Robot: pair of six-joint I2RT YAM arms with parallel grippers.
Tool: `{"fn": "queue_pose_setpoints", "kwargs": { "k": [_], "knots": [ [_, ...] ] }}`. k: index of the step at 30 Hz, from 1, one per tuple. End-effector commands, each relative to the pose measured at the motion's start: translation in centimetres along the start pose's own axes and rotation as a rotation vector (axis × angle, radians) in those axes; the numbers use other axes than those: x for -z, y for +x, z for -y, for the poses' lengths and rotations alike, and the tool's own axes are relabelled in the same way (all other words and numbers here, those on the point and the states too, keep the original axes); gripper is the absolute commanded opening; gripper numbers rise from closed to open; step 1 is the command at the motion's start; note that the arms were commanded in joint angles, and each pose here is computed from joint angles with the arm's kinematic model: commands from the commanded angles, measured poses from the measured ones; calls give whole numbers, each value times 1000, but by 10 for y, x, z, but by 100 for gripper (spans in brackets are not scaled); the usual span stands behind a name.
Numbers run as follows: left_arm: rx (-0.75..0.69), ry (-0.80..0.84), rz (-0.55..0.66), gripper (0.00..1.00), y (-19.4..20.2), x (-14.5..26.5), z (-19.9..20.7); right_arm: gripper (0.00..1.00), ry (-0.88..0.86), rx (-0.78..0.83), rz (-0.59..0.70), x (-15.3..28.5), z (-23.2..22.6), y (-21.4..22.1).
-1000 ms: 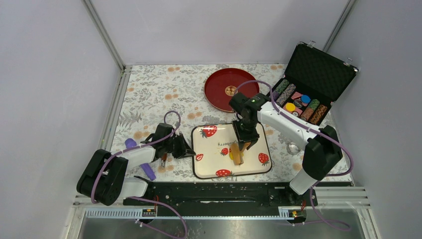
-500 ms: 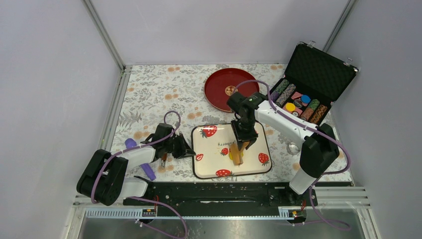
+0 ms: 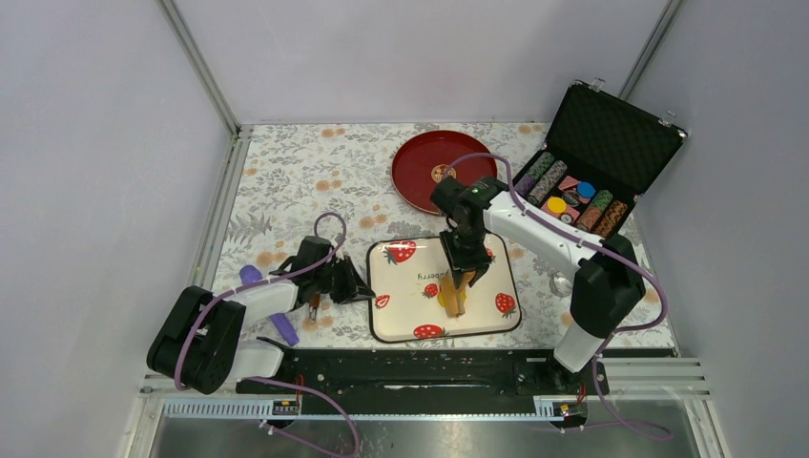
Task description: Roll out the dumpling wrappers from the dough
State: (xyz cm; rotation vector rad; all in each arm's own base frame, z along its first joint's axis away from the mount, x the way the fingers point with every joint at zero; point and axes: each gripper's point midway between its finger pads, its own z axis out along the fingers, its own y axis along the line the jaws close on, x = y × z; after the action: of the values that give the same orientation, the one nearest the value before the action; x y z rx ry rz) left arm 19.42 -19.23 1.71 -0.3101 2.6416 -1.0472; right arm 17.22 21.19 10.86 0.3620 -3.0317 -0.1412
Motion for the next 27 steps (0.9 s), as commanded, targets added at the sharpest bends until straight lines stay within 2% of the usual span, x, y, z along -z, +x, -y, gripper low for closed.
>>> {"fn": "queue_pose_setpoints", "kwargs": {
  "k": [1,12,27],
  "knots": [
    [6,-50,19,2,1,-2,-14,0,71,26,-135,-103,-7,6],
    [6,-50,20,2,1,-2,-15,0,-5,27,-140,-101,-26,7],
    [6,-49,19,2,1,-2,-14,0,-24,41,-135,-98,-39,3]
  ]
}}
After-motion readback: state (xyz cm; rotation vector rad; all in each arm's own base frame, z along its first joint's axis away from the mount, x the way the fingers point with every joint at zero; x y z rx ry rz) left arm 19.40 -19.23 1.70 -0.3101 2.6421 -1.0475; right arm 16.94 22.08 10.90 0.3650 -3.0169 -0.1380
